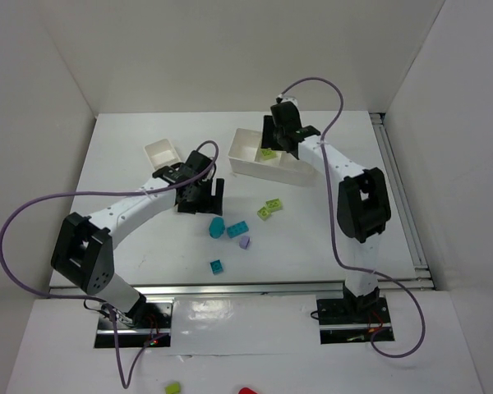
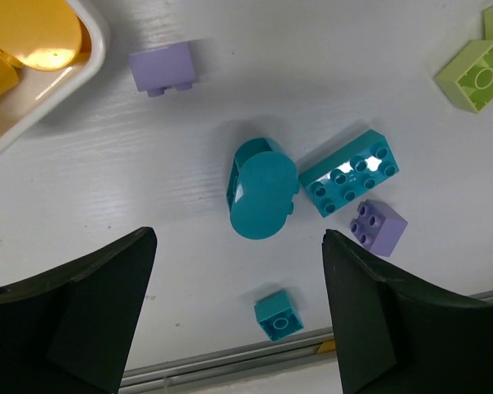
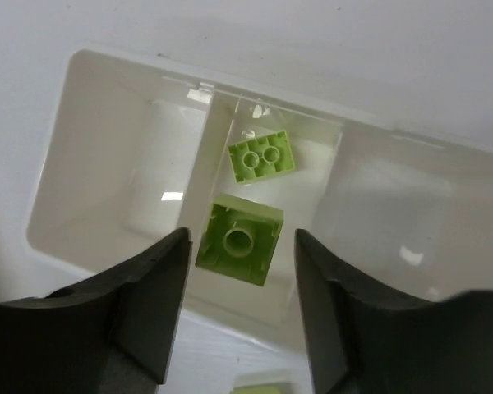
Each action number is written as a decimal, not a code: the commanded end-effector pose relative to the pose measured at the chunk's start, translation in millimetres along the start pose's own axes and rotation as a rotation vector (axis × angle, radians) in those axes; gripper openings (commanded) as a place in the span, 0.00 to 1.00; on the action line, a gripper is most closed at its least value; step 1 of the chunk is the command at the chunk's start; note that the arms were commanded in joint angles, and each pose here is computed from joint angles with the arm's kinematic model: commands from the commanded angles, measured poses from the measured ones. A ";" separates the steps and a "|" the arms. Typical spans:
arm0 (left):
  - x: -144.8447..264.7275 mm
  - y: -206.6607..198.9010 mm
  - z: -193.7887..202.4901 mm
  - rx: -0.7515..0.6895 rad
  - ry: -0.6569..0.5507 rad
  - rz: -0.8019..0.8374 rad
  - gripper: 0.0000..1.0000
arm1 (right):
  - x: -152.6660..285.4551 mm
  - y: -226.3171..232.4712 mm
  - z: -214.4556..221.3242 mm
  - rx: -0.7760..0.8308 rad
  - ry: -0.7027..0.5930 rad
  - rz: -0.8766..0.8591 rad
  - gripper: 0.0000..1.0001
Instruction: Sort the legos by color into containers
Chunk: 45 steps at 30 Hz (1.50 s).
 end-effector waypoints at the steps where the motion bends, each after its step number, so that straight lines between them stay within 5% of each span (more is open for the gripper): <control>1: 7.8 -1.3 7.0 0.014 0.010 0.020 0.92 | -7.3 6.6 -22.0 0.002 -0.039 -0.024 0.72; 4: 6.2 0.6 9.2 0.003 0.018 0.015 0.93 | 3.0 7.7 -24.6 -0.005 -0.055 -0.005 0.82; 15: -39.5 -3.3 21.3 -0.072 0.106 -0.047 0.90 | 109.8 -27.6 32.9 -0.053 -0.056 0.045 0.82; 25: -69.8 -7.0 17.9 -0.079 0.116 -0.122 0.60 | 136.4 -43.6 69.2 -0.058 0.031 0.101 0.82; 28: -59.8 -14.1 5.5 -0.090 0.095 -0.117 0.40 | 139.9 -44.4 69.3 -0.057 0.033 0.101 0.82; 31: -40.1 -27.7 -15.4 -0.099 0.061 -0.093 0.35 | 140.0 -45.9 75.7 -0.054 0.045 0.105 0.82; 38: -0.5 -65.1 -105.1 -0.036 -0.158 0.052 0.35 | 142.6 -38.3 103.3 -0.136 0.064 -0.041 0.82; 45: -39.6 -89.6 -175.5 -0.004 -0.223 0.127 0.35 | 145.5 -21.5 127.4 -0.158 0.113 -0.079 0.82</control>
Point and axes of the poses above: each gripper's point midway between its finger pads, its own x axis back along the fingers, its own y axis along the line the jaws close on, z = x × y, the point moved 10 cm from there along x, back along the fingers, and after that the axes turned 8 degrees about x, right-handed, at the moved point
